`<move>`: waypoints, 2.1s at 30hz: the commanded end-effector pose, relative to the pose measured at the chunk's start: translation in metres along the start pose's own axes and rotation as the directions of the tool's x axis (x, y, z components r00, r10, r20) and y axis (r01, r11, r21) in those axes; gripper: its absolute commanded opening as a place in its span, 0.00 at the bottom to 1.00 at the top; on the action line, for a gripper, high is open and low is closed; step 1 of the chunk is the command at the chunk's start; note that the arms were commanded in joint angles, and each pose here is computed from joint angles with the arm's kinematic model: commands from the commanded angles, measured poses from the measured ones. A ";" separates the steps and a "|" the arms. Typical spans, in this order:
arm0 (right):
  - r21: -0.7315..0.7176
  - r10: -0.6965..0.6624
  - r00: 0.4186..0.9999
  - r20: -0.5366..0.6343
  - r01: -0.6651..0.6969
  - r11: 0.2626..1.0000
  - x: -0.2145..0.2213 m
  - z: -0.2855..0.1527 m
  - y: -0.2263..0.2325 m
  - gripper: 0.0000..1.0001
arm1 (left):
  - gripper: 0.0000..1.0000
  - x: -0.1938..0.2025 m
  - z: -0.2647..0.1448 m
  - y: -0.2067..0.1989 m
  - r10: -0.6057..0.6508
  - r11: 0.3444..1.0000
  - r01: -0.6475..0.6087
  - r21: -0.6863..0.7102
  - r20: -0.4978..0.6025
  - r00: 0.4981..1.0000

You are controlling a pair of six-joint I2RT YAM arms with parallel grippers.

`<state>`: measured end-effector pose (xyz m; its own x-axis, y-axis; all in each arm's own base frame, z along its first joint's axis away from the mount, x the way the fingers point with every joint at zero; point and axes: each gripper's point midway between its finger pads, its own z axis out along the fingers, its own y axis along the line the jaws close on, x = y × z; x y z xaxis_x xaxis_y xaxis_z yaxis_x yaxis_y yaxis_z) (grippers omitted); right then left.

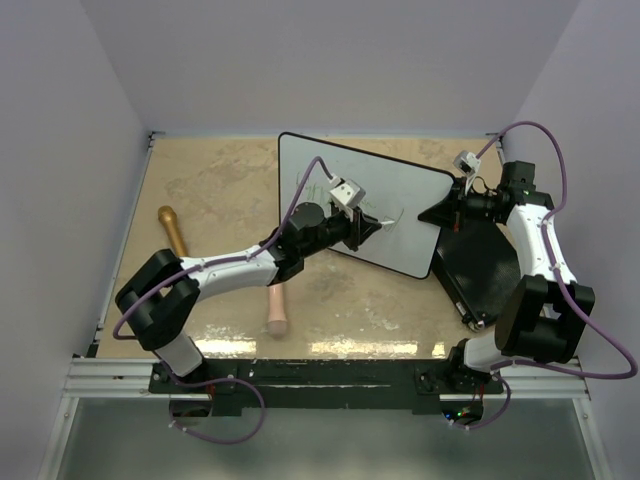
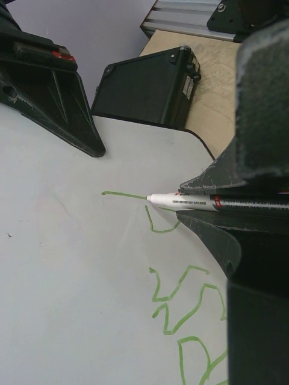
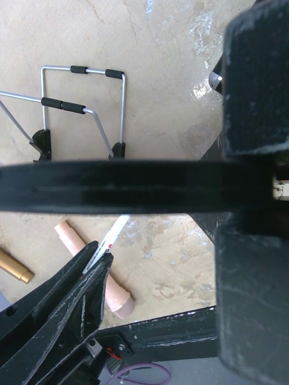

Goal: Write a sentence on the whiteboard
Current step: Write on the whiteboard at the center of the board.

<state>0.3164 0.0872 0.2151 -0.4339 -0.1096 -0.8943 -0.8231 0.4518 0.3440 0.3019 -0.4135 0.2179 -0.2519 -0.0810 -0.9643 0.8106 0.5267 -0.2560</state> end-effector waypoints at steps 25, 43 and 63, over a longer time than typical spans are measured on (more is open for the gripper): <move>0.058 -0.074 0.997 -0.023 0.076 0.995 -0.005 -0.006 -0.004 0.00 | 0.00 -0.028 0.023 -0.005 0.018 0.999 -0.020 0.031 0.068 0.998; 0.056 -0.072 0.997 -0.022 0.073 0.996 -0.005 -0.006 -0.004 0.00 | 0.00 0.010 0.018 0.001 -0.004 1.000 0.005 0.020 -0.027 1.000; 0.057 -0.073 0.997 -0.023 0.074 0.996 -0.005 -0.006 -0.004 0.00 | 0.00 0.014 0.009 -0.013 -0.033 0.996 0.035 0.083 -0.029 0.999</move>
<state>0.3164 0.0872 0.2151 -0.4332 -0.1098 -0.8946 -0.8234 0.4518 0.3433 0.2951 -0.4241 0.1822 -0.3254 -0.0172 -0.9454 0.8221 0.4888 -0.2919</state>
